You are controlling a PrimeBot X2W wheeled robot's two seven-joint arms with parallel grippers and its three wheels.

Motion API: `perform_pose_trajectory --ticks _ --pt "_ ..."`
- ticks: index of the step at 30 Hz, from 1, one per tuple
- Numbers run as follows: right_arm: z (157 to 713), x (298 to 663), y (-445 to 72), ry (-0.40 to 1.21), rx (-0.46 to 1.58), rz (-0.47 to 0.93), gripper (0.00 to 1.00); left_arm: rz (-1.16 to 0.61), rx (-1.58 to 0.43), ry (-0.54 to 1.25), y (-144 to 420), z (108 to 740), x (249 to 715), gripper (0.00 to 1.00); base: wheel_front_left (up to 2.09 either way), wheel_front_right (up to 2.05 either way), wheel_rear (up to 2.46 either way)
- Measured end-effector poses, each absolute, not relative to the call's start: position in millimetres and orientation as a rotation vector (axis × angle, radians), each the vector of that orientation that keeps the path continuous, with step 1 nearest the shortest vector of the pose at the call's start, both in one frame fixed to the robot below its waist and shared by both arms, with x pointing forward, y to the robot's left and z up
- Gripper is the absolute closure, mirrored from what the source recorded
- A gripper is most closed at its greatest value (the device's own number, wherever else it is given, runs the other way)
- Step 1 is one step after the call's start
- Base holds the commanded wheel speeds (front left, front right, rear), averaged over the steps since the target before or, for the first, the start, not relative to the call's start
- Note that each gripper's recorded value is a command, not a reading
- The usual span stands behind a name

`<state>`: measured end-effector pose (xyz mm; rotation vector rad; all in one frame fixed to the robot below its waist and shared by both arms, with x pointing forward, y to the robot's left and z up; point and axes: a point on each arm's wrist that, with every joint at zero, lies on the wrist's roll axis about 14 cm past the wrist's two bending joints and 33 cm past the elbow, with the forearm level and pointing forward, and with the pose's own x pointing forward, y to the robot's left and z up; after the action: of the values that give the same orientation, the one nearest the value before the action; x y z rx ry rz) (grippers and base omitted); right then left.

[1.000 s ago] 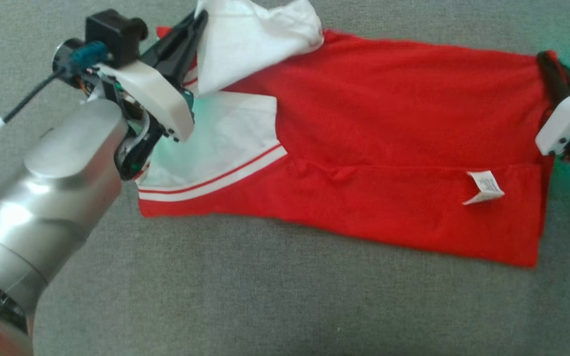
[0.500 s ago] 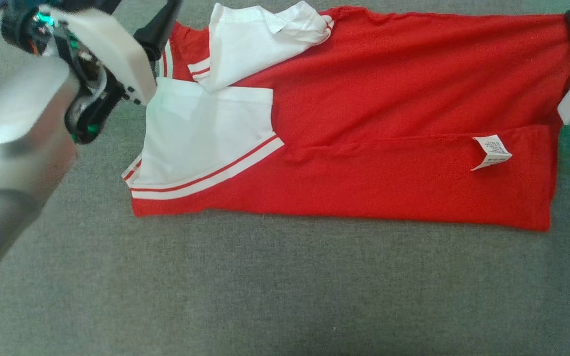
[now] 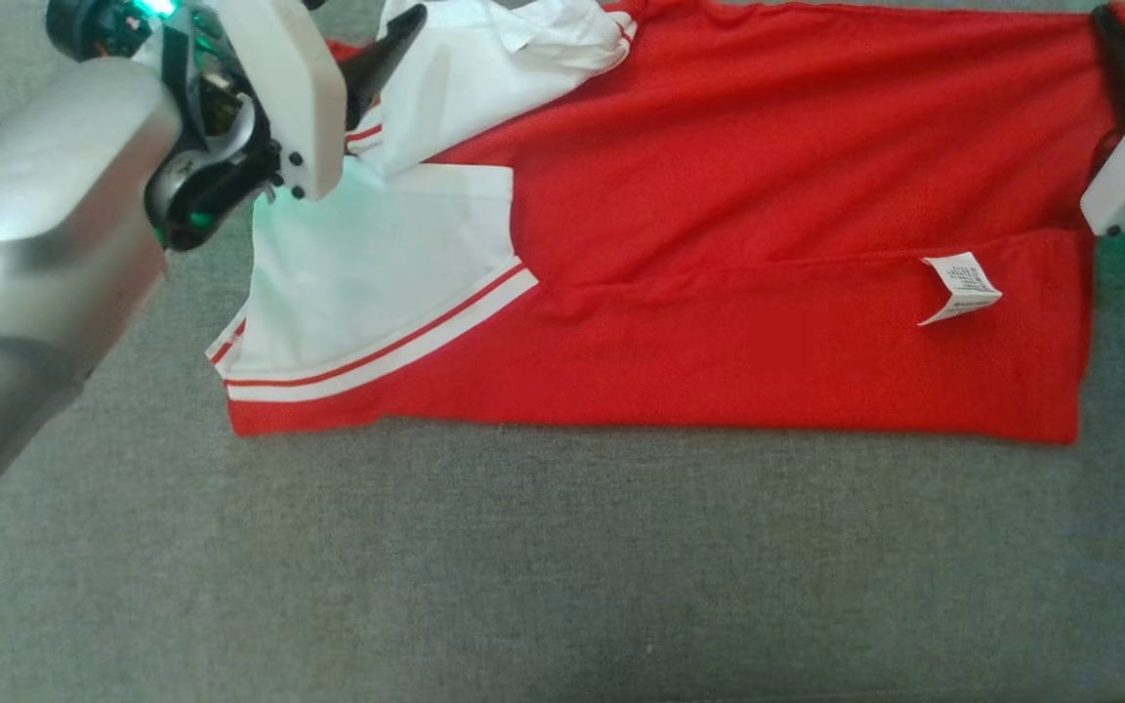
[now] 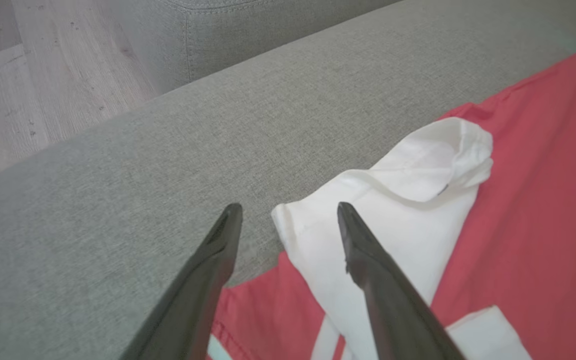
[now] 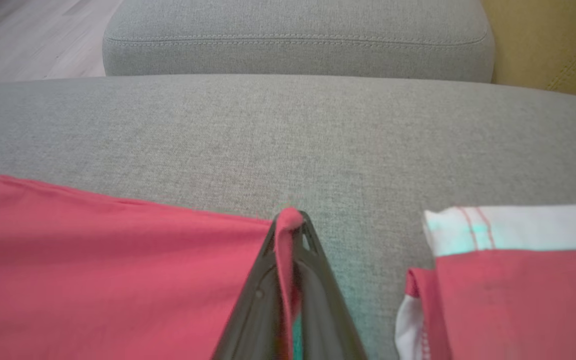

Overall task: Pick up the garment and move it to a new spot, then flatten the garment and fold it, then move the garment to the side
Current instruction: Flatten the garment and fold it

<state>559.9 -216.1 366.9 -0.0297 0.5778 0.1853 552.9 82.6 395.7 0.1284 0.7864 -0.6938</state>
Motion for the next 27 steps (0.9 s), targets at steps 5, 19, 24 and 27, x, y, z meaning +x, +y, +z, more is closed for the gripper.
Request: perform_pose_trajectory --ticks 5,19,24,27 --pt "361.8 556.9 -219.6 0.588 -0.025 0.178 1.0 -0.713 0.131 0.808 76.3 388.1 549.8 0.05 0.0 0.0 0.0" --pt "356.8 559.6 -217.0 0.589 -0.022 0.183 1.0 -0.736 0.103 0.823 70.3 384.8 544.1 1.0 0.0 0.0 0.0" --pt "360.2 563.2 -215.8 0.582 -0.021 0.186 1.0 -0.703 0.117 0.788 79.8 386.1 553.4 0.17 0.0 0.0 0.0" --pt "358.2 562.2 -215.9 0.585 -0.019 0.186 1.0 -0.676 0.134 0.801 87.4 382.4 559.0 0.0 0.0 0.0 0.0"
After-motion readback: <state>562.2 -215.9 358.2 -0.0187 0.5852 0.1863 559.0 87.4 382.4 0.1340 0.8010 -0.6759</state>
